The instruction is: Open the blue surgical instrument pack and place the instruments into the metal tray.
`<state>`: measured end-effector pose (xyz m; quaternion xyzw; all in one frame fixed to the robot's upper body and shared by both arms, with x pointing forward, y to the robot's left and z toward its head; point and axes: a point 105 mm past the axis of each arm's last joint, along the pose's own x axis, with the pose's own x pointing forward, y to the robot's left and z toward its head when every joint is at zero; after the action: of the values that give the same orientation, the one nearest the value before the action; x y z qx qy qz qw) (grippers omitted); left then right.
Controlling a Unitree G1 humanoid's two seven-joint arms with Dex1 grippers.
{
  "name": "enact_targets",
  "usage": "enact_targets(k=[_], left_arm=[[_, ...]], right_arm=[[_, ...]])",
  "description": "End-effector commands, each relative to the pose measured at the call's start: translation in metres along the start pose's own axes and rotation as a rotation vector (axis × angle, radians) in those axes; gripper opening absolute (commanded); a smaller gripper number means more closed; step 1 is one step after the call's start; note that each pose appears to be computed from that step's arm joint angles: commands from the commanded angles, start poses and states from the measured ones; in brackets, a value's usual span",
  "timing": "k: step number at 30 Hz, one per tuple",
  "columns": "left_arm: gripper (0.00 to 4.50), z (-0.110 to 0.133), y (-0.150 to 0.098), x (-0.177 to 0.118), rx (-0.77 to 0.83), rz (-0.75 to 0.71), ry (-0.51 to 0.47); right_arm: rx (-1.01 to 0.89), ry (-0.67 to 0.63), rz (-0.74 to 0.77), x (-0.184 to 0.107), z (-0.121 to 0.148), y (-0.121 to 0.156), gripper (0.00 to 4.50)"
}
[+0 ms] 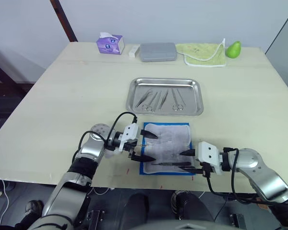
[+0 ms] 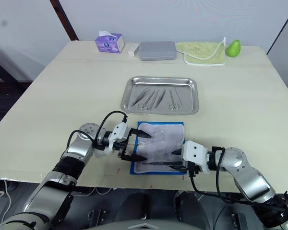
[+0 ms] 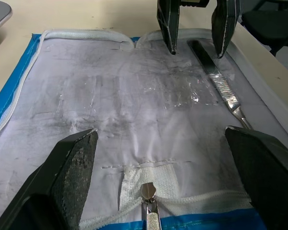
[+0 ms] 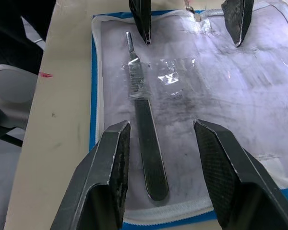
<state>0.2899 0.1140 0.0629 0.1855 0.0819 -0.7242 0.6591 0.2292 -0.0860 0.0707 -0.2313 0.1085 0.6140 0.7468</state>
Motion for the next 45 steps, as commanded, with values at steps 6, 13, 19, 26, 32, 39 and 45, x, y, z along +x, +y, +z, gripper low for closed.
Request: enact_targets(k=[6,13,19,26,32,39,45], left_arm=[[4.5,-0.023,-0.015,0.001,-0.094,-0.039,0.052],[4.5,-0.023,-0.015,0.001,-0.094,-0.04,0.054],[4.5,-0.023,-0.014,0.001,-0.095,-0.037,0.054],[4.5,-0.023,-0.013,0.002,-0.094,-0.034,0.052],[4.5,-0.021,-0.012,0.003,-0.09,-0.033,0.049],[4.5,-0.021,-0.012,0.003,-0.093,-0.03,0.056],[4.5,-0.024,-0.014,0.004,-0.099,-0.027,0.065]], right_arm=[[-0.003,0.042,0.022,0.009,-0.01,0.004,2.2],[0.038,0.089,0.03,0.017,-0.031,0.008,2.2],[0.089,0.18,0.066,0.015,-0.054,0.015,1.69],[0.094,0.212,0.065,0.011,-0.057,0.009,0.05],[0.025,0.181,0.068,0.008,-0.031,0.0,0.05],[-0.038,0.189,0.12,0.006,0.001,-0.002,0.05],[-0.07,0.222,0.144,0.005,0.016,-0.005,0.05]])
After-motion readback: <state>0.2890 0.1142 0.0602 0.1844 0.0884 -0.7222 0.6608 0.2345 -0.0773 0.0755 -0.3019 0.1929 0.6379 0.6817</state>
